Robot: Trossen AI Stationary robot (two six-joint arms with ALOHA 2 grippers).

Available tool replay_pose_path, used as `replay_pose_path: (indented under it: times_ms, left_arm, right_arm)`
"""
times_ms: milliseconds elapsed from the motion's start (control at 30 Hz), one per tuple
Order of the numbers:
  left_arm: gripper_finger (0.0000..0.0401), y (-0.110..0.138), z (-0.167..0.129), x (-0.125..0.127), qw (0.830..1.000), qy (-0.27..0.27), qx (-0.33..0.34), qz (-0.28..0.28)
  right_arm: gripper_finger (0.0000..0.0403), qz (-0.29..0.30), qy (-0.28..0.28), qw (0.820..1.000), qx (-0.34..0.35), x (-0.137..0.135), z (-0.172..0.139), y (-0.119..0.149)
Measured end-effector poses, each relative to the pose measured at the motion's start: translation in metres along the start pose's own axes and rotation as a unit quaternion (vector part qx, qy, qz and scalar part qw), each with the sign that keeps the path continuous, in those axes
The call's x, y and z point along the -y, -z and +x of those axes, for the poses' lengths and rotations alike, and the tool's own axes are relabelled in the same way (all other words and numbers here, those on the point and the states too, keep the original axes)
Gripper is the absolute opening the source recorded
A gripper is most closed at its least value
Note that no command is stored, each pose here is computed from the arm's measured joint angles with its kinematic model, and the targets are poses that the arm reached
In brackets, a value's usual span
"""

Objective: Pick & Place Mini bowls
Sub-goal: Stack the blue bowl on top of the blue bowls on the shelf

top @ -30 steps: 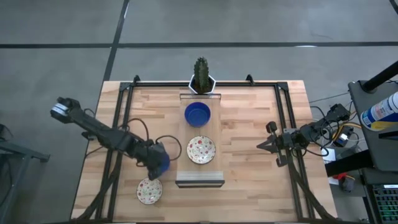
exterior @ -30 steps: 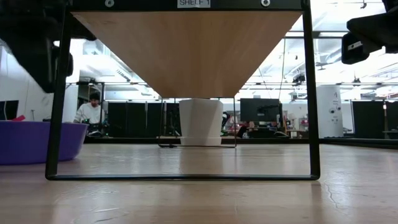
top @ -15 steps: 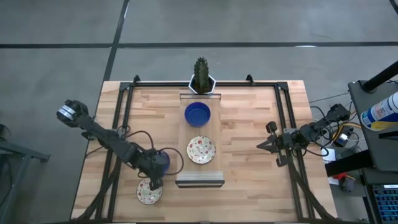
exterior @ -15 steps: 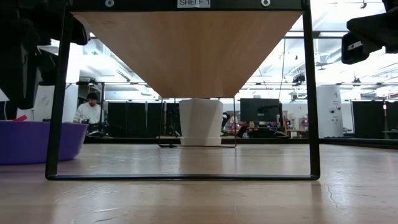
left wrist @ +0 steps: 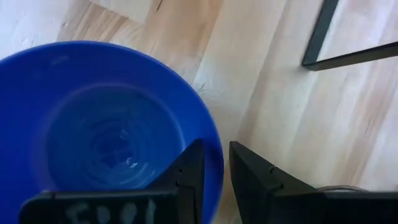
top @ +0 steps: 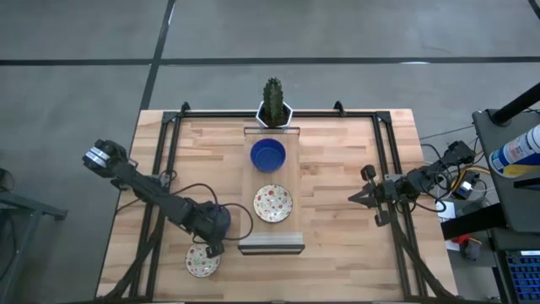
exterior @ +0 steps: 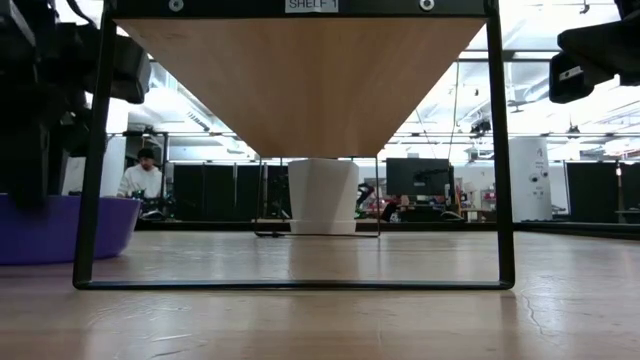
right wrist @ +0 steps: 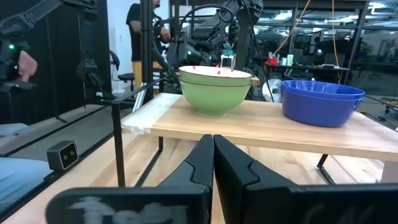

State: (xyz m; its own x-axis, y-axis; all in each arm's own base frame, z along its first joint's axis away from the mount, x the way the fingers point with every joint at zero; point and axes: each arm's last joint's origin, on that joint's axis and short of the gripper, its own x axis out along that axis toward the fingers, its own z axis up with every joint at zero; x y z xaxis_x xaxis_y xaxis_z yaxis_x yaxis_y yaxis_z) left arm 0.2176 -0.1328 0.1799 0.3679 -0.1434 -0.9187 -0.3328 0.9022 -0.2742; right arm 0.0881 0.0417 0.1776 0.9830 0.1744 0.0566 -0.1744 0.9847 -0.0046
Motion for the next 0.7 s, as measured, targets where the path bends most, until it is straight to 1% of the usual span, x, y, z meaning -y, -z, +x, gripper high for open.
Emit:
replay_pose_path:
  times_ms: [133, 233, 433, 533, 600, 700]
  left_arm:
    - [0.0068, 0.002, 0.0, -0.002, 1.0, -0.013, -0.009, 0.002]
    - [0.0061, 0.002, 0.001, -0.003, 1.0, -0.018, -0.009, 0.013]
    - [0.001, 0.001, 0.001, -0.005, 0.999, -0.024, -0.005, 0.034]
    - [0.0008, 0.001, 0.0, -0.005, 0.999, -0.028, -0.004, 0.041]
    - [0.0005, 0.002, -0.002, -0.006, 0.998, -0.042, -0.014, 0.042]
    - [0.0002, 0.003, -0.011, -0.009, 0.994, -0.087, -0.045, 0.042]
  right_arm:
    - [0.0008, 0.0, 0.0, 1.0, 0.0, 0.0, 0.0, 0.0]
    - [0.0008, 0.0, 0.0, 1.0, 0.0, 0.0, 0.0, 0.0]
    - [0.0008, 0.0, 0.0, 1.0, 0.0, 0.0, 0.0, 0.0]
    - [0.0008, 0.0, 0.0, 1.0, 0.0, 0.0, 0.0, 0.0]
    - [0.0008, 0.0, 0.0, 1.0, 0.0, 0.0, 0.0, 0.0]
    - [0.0008, 0.0, 0.0, 1.0, 0.0, 0.0, 0.0, 0.0]
